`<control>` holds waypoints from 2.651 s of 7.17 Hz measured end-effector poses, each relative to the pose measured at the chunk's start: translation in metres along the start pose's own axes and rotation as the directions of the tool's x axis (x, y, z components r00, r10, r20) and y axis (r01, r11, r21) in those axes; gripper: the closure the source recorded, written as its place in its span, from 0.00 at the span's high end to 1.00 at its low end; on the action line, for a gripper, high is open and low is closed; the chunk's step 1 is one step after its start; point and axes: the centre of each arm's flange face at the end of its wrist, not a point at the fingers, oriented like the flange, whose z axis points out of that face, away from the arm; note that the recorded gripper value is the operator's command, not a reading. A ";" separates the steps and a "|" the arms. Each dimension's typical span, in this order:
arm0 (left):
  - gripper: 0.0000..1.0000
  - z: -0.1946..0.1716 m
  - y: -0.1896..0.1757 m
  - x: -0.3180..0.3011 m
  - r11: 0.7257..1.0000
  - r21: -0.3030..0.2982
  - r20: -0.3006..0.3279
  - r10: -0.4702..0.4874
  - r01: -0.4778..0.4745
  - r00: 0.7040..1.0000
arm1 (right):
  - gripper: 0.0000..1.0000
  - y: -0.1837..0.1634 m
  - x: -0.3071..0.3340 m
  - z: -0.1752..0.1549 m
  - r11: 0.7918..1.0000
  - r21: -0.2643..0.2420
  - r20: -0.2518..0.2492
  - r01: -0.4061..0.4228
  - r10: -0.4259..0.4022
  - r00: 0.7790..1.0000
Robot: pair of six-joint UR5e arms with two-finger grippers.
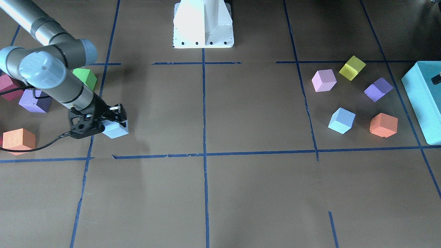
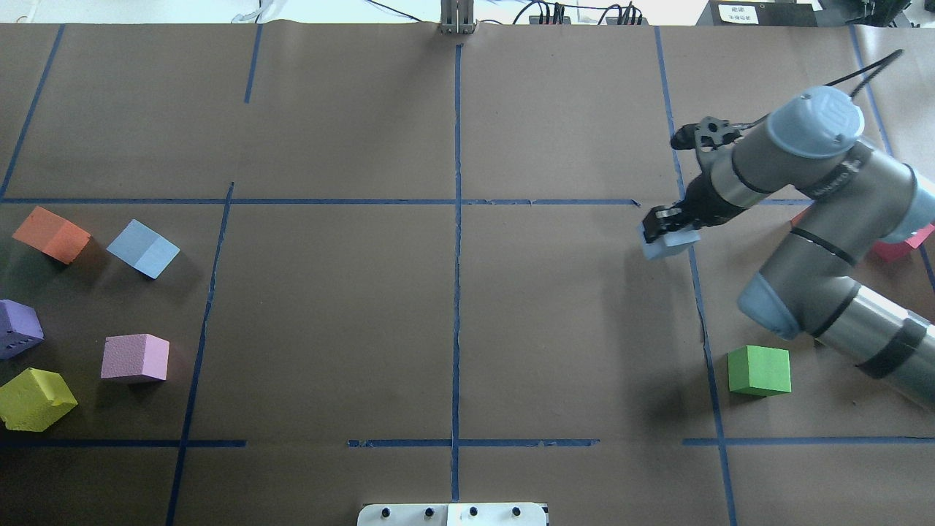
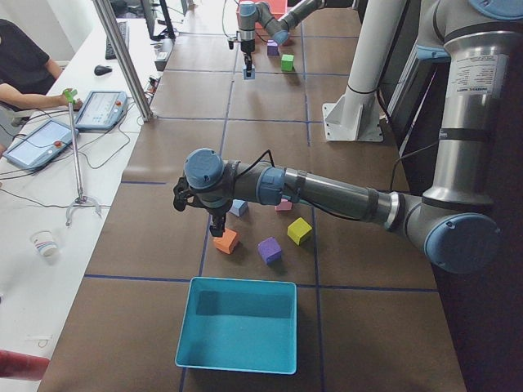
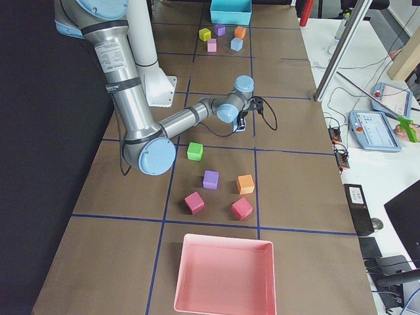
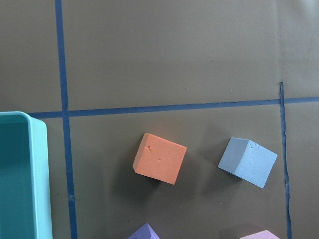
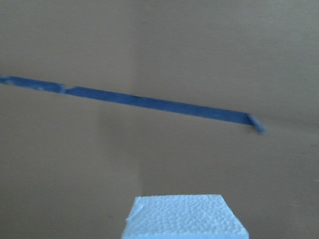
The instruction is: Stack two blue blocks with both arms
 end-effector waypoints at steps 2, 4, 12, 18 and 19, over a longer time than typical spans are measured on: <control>1.00 0.000 0.000 0.000 1.000 0.000 -0.009 0.004 -0.004 1.000 | 0.00 -0.011 -0.141 0.023 0.983 0.025 0.031 -0.180 0.179 0.983; 1.00 0.001 0.002 -0.001 0.999 0.017 -0.010 0.038 -0.038 0.999 | 0.01 -0.017 -0.222 0.050 0.953 0.048 0.002 -0.299 0.299 0.954; 1.00 0.002 0.006 -0.003 0.997 0.032 -0.011 0.066 -0.065 0.998 | 0.99 0.002 -0.239 0.092 0.963 0.078 -0.114 -0.258 0.266 0.957; 1.00 0.009 0.005 0.002 0.998 0.018 -0.013 0.068 -0.068 0.998 | 1.00 0.029 -0.235 -0.038 0.967 0.150 -0.080 -0.207 0.221 0.972; 1.00 0.029 0.000 0.020 0.995 -0.020 -0.021 0.101 -0.101 0.995 | 1.00 0.048 -0.195 -0.101 0.962 0.171 -0.027 -0.212 0.220 0.975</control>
